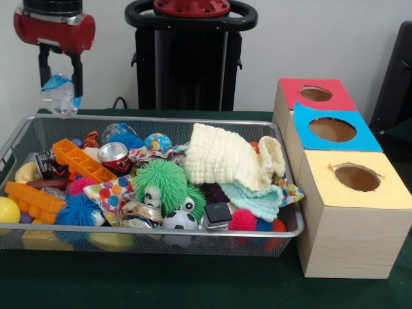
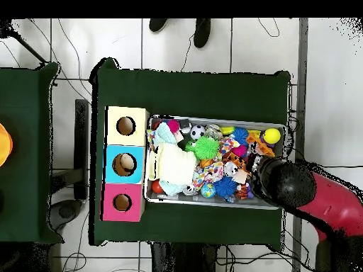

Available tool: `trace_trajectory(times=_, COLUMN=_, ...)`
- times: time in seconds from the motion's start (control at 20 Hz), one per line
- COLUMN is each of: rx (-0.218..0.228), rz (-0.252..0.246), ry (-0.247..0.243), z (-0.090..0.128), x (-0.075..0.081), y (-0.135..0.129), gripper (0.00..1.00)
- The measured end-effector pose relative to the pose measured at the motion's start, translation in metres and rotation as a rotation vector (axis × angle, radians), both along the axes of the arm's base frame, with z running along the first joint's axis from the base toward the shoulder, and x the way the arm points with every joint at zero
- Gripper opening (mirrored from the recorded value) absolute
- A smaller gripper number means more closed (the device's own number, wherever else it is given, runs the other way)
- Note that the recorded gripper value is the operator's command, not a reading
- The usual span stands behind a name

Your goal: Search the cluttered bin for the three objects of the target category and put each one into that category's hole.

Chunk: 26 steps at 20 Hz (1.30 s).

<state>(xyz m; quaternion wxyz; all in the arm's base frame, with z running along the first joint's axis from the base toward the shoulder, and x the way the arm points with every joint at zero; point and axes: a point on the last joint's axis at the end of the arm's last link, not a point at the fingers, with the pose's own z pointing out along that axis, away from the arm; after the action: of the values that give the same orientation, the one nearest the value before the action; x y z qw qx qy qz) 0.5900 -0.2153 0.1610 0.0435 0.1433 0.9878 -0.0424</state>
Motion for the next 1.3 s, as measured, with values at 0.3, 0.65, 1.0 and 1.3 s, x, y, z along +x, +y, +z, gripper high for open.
trace_trajectory(times=0.3, rx=0.028, rz=0.026, ry=0.019, z=-0.006, x=-0.001, y=0.032, gripper=0.00)
trace_trajectory(times=0.65, rx=0.064, rz=0.060, ry=0.055, z=-0.018, x=-0.007, y=0.072, gripper=0.00)
trace_trajectory(times=1.0, rx=0.092, rz=0.087, ry=0.079, z=-0.026, x=-0.008, y=0.104, gripper=0.00)
trace_trajectory(times=1.3, rx=0.107, rz=0.111, ry=0.093, z=-0.028, x=-0.011, y=0.129, gripper=0.00)
